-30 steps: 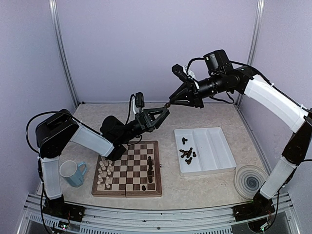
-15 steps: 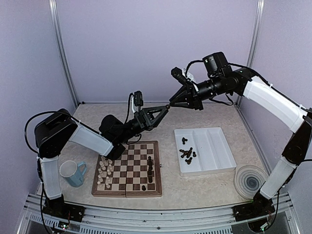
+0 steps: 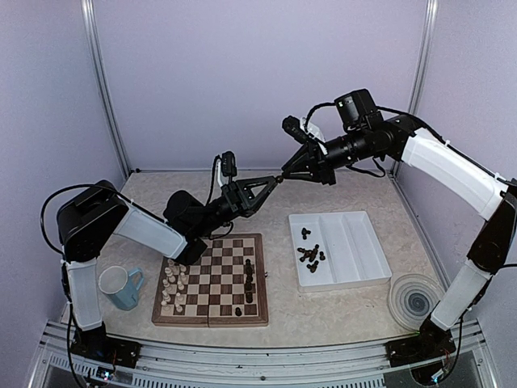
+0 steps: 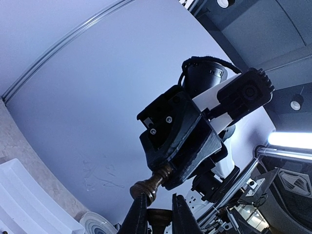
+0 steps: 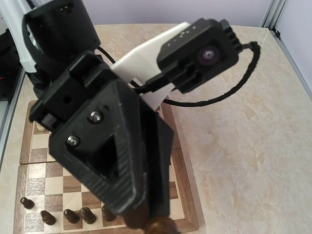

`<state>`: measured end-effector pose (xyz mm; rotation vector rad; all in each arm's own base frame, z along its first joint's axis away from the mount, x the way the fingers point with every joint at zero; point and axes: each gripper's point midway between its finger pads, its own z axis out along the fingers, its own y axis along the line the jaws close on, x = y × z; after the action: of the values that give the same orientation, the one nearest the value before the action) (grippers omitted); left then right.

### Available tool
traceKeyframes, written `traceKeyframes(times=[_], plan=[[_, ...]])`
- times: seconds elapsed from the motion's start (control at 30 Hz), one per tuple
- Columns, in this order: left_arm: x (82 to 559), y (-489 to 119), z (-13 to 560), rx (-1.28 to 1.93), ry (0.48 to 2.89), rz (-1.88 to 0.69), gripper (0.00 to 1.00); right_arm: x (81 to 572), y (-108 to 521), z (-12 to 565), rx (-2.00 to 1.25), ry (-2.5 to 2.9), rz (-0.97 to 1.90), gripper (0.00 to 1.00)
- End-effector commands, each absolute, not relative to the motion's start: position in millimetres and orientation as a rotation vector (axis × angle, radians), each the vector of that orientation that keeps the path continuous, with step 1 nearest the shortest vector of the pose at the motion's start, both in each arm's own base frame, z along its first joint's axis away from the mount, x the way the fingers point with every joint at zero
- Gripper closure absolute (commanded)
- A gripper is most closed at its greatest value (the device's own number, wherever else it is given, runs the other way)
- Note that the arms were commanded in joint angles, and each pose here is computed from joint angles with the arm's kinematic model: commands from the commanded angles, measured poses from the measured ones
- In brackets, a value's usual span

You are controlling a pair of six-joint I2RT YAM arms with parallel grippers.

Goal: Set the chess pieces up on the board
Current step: Pass from the left arm to the right, then place the pawn on the chessboard.

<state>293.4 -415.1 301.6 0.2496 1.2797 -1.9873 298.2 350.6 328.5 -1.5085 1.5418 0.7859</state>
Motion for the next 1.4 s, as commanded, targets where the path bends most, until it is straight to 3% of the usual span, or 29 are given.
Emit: traceKeyframes(times=[0.0, 0.17, 0.37, 0.63, 0.87, 1.37], plan=[[261.4, -378.0, 358.7, 0.325, 0.932, -2.023, 0.87, 301.2, 344.6, 338.5, -1.485, 1.526, 0.741, 0.87], [269.1, -373.1, 350.1, 0.267, 0.966, -2.017, 0.96, 307.7, 334.2, 347.6, -1.454, 1.526, 0.691, 0.87], [276.7, -378.7, 329.6, 0.282, 1.117, -1.985, 0.98, 321.9, 307.4, 337.1, -1.406, 1.57, 0.615, 0.87], [308.1, -403.4, 261.0, 0.456, 1.745, -1.546, 0.98, 320.2, 282.7, 279.6, -1.414, 1.676, 0.538, 0.88], [319.7, -340.7, 201.7, 0.504, 2.308, -1.051, 0.98, 310.9, 277.3, 253.7, -1.431, 1.706, 0.547, 0.88], [266.8, -273.5, 106.9, 0.662, 2.866, -0.612, 0.97, 300.3, 281.3, 230.5, -1.467, 1.722, 0.632, 0.87]])
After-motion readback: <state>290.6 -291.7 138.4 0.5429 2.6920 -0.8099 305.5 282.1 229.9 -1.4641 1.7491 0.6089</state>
